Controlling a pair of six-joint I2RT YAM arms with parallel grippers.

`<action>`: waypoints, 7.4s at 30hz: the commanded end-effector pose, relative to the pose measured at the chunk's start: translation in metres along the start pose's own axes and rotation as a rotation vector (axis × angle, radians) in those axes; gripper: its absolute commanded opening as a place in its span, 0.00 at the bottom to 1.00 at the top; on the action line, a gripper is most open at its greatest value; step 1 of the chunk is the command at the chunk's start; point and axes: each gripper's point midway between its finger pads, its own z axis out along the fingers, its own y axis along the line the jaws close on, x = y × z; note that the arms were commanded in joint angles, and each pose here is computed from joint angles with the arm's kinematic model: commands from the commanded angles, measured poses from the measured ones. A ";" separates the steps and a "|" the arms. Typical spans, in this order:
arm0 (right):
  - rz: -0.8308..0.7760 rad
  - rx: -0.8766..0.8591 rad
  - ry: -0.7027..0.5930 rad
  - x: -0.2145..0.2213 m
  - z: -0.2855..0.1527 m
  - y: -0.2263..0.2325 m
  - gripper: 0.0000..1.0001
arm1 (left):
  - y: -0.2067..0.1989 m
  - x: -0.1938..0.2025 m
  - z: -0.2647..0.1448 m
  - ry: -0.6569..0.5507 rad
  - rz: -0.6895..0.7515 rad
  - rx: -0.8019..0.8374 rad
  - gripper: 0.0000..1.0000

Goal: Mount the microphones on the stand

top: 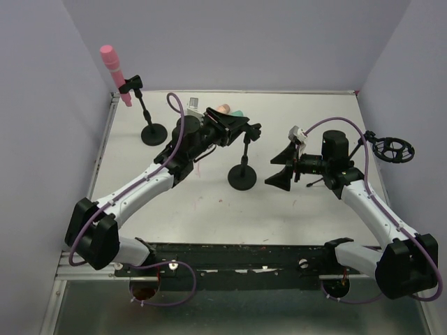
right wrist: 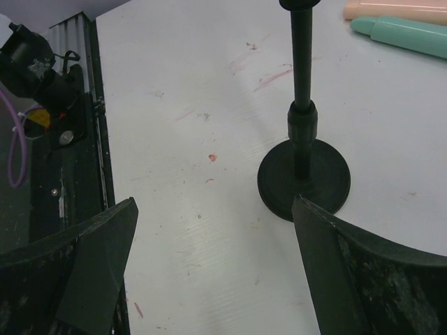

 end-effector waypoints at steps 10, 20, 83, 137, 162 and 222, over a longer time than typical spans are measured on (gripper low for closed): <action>-0.002 -0.023 0.011 0.010 0.002 0.000 1.00 | 0.058 0.009 0.020 0.099 -0.146 -0.005 0.00; 0.006 -0.021 0.019 0.013 0.002 -0.002 1.00 | 0.092 0.007 0.026 0.071 -0.246 -0.059 0.00; -0.036 -0.043 0.068 0.028 0.002 -0.003 1.00 | 0.138 -0.180 -0.037 0.344 1.297 -0.754 0.95; -0.002 -0.013 0.126 0.024 0.003 -0.017 1.00 | 0.132 -0.164 0.024 0.353 1.183 -0.541 0.72; 0.203 0.621 0.245 -0.044 -0.005 -0.174 1.00 | 0.113 -0.131 -0.189 -0.156 1.280 -0.503 0.99; 0.640 1.059 0.068 0.032 0.206 -0.345 0.97 | 0.131 -0.143 -0.191 -0.166 1.301 -0.559 0.99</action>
